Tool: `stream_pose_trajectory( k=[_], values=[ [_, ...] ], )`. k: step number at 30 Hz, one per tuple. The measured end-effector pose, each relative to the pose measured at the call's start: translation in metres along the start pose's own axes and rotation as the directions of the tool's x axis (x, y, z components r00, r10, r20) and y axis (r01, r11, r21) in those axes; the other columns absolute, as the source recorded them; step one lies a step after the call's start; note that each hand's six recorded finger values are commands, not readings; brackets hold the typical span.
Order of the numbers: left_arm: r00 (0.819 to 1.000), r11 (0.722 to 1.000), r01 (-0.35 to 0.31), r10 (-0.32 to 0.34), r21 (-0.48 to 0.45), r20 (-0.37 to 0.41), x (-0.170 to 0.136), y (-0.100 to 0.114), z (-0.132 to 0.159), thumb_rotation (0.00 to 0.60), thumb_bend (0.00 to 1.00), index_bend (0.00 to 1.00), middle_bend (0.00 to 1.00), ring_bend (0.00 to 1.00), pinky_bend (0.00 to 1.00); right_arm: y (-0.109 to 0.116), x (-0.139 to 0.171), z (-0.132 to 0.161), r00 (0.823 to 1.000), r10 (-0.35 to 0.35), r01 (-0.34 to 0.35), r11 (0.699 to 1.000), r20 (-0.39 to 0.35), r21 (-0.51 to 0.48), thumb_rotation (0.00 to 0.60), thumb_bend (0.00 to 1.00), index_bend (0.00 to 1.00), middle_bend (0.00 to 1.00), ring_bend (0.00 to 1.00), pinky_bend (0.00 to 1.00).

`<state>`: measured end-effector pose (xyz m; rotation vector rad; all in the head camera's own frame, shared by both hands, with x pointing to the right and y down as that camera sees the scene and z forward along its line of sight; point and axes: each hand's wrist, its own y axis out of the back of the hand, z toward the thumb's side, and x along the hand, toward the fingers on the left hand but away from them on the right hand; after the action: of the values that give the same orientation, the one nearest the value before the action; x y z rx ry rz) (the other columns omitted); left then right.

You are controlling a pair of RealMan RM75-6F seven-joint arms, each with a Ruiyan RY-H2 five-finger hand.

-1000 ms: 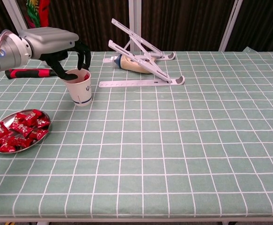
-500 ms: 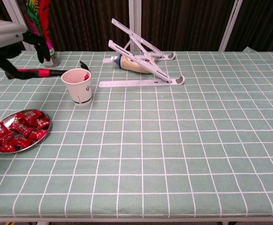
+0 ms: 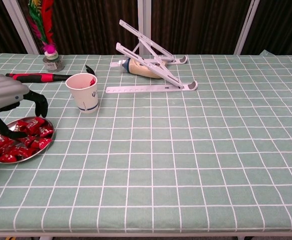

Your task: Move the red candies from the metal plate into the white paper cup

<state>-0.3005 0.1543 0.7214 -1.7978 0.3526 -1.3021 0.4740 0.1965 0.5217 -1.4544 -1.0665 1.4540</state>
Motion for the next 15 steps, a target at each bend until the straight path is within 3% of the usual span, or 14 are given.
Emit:
stream_pose_trajectory(
  k=[15],
  values=[
    [0.997, 0.995, 0.075, -0.073, 0.068, -0.029, 0.006, -0.029, -0.011, 0.6, 0.26, 0.47, 0.5, 0.95, 1.0, 0.0, 0.001, 0.003, 1.0, 0.0, 0.0, 1.0, -0.001, 0.005, 0.6, 0.1, 0.08, 0.31, 0.17, 0.45]
  ],
)
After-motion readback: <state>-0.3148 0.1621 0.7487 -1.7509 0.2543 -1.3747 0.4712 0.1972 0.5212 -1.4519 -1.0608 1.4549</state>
